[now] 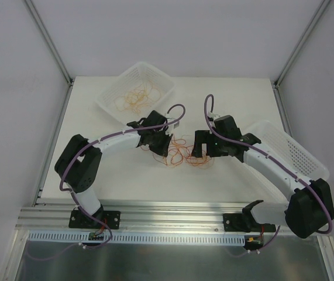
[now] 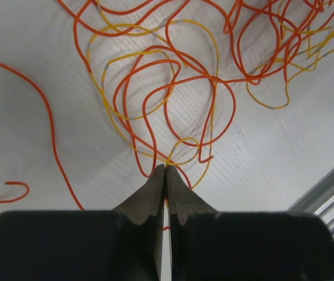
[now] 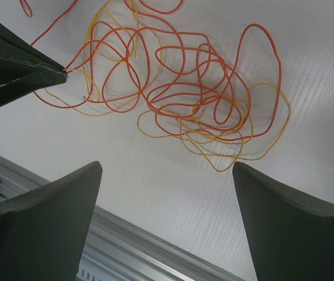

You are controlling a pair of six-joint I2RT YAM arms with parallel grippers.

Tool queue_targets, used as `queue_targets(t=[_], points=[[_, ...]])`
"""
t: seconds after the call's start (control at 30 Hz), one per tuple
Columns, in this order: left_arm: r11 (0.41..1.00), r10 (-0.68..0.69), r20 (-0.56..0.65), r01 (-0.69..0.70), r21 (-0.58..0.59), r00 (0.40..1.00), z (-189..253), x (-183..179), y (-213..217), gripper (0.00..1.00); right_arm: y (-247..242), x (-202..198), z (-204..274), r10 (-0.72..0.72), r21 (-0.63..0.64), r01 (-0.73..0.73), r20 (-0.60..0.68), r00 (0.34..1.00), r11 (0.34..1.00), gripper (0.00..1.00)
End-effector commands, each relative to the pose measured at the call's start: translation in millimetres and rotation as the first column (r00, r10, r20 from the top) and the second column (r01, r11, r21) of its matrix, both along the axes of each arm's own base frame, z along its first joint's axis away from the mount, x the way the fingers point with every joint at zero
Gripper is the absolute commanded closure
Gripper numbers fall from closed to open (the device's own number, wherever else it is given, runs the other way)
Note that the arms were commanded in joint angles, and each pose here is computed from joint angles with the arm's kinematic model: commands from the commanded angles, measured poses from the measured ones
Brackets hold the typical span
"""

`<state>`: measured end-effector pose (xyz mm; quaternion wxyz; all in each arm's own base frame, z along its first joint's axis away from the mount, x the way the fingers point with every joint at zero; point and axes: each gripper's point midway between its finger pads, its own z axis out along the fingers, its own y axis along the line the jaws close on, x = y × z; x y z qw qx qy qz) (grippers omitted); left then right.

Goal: Untangle the cables

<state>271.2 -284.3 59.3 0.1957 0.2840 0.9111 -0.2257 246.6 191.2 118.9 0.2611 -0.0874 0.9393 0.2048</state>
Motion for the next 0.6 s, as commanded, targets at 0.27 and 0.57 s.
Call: queue_targets(t=[0.27,0.57], points=[[0.963,0.006,0.21,0.051,-0.265,0.978,149.2,-3.9,-18.9,1.0,14.7,11.7,-3.8,-0.019,0.046,0.019,-0.001,1.0,0.999,0.0],[0.899,0.066,0.375,0.109,-0.425,0.925,257.4,-12.8,-14.9,1.0,20.0,20.1,-41.1,-0.049,0.022,0.05,-0.07,0.996,0.998,0.02]])
